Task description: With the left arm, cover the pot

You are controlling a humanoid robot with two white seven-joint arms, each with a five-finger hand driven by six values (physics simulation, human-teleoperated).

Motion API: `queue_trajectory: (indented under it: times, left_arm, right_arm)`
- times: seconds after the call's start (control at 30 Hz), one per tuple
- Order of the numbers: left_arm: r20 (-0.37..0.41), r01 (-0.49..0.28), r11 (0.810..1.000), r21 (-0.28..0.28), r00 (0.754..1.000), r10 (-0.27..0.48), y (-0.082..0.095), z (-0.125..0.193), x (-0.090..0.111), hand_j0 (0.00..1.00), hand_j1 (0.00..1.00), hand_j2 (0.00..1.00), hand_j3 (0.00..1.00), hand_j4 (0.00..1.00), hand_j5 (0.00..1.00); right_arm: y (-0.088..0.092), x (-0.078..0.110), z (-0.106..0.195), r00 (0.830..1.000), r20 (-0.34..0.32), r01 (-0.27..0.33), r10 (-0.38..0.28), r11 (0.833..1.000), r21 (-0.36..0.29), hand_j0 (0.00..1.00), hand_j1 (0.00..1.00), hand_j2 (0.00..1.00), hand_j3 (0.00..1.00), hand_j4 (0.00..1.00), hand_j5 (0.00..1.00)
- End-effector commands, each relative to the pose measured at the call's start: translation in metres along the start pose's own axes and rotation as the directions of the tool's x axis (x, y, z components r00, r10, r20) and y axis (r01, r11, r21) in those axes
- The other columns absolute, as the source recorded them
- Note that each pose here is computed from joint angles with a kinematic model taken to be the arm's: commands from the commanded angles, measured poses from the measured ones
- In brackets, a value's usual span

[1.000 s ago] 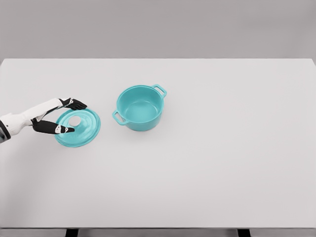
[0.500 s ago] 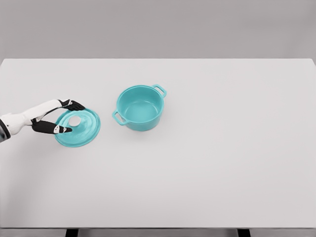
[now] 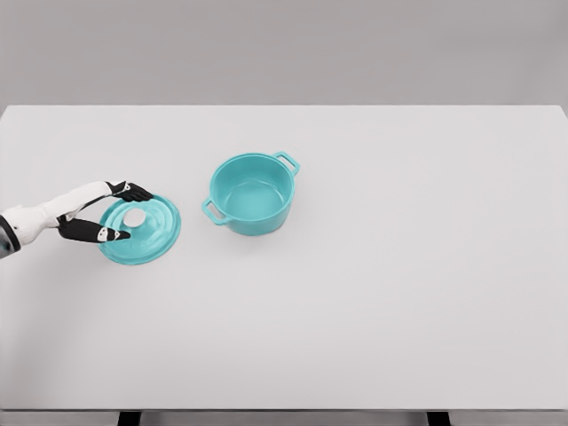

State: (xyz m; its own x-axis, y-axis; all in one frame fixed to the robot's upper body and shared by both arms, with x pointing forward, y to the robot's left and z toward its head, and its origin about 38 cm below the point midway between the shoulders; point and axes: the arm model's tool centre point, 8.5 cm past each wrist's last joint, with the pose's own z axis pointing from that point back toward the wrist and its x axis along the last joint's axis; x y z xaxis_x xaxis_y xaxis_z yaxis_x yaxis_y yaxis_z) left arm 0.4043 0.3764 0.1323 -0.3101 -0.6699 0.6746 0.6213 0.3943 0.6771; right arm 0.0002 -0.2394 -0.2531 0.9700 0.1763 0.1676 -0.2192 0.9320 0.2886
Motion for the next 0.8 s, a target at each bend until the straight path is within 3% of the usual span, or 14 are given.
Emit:
queue_trajectory:
  times: [0.0,0.77]
  left_arm:
    - [-0.001,-0.007,1.0,0.004,1.0,0.007,0.0,0.0,0.0,0.75,0.75,0.75,0.75,0.75,0.75]
    - [-0.017,-0.032,0.999,0.017,0.999,0.032,-0.004,-0.003,-0.009,0.75,0.75,0.75,0.75,0.75,0.75]
  right_arm:
    - [0.0,-0.001,0.0,1.0,-0.001,0.0,0.0,1.0,0.001,1.0,1.0,1.0,1.0,1.0,1.0]
    - [0.0,-0.001,0.0,1.0,-0.001,0.0,0.0,1.0,0.001,1.0,1.0,1.0,1.0,1.0,1.0]
